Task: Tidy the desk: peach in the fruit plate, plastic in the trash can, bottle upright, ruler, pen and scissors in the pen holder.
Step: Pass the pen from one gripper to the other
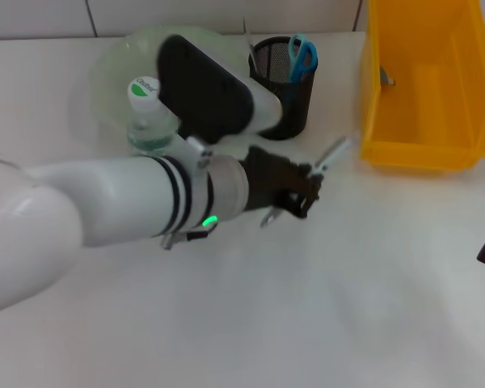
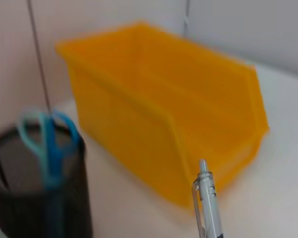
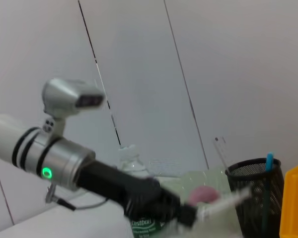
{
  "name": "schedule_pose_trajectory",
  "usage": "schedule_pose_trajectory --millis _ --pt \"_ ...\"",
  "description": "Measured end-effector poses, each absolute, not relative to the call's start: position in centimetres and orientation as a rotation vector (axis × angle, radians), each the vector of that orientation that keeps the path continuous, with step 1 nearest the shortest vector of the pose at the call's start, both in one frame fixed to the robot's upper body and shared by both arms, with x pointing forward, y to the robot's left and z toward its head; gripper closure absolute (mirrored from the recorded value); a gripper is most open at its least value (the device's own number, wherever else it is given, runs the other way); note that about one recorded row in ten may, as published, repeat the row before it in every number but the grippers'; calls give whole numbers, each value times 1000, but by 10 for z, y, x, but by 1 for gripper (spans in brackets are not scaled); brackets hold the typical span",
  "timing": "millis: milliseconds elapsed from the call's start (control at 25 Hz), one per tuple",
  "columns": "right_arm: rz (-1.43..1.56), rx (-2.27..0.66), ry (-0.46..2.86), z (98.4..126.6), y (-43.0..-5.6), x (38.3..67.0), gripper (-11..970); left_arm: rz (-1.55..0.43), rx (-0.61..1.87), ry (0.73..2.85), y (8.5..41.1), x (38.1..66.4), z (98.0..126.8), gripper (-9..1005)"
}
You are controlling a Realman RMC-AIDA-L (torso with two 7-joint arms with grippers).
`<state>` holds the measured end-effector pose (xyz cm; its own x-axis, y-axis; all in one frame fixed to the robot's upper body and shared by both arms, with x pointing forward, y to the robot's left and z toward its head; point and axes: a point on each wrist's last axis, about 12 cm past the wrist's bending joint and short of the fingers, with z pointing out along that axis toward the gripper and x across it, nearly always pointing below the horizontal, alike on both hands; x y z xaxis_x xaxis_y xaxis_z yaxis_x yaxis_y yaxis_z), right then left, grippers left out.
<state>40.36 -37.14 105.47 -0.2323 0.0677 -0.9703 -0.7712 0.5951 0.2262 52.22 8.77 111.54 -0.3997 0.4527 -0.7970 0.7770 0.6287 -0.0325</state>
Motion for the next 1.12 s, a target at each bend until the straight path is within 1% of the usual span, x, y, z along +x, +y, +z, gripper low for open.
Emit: schedule_pose_trajectory --millis 120,160,200,240,320,400,440,560,600,760,840,880,1000,1040,1120 --pt "889 -596 1615 1054 -367 409 290 -536 875 1930 95 522 1134 852" --pt "889 -596 1615 1054 -367 409 290 -536 875 1930 95 522 1134 851" --pt "894 -595 1611 1054 -365 410 290 -560 830 1871 98 525 1143 851" --pt "900 -594 1608 1054 -363 411 290 -567 819 1860 99 526 1146 851" --pt "916 -601 1599 1054 -358 415 290 -619 780 1804 103 538 1156 850" --pt "920 -602 1597 1053 -356 415 290 -634 778 1791 103 541 1158 850" --pt "926 -602 1594 1053 -354 416 290 -677 787 1777 104 551 1163 850" --pt "930 -603 1591 1053 -352 416 291 -719 796 1776 105 556 1165 849" --pt "932 -604 1590 1053 -352 417 291 -803 805 1778 107 567 1168 849" --pt "936 -606 1586 1053 -349 419 291 -1006 804 1757 114 583 1171 848" --pt "940 -606 1584 1052 -347 419 291 -1181 772 1692 127 595 1167 847" --pt "941 -606 1583 1052 -346 420 291 -1232 748 1622 135 602 1164 847" --pt "947 -609 1580 1052 -344 422 290 -1237 747 1586 139 604 1162 847" --pt "950 -611 1578 1052 -342 423 290 -1216 728 1508 146 606 1156 846" --pt "960 -613 1571 1051 -338 425 290 -1200 722 1477 148 606 1154 846"
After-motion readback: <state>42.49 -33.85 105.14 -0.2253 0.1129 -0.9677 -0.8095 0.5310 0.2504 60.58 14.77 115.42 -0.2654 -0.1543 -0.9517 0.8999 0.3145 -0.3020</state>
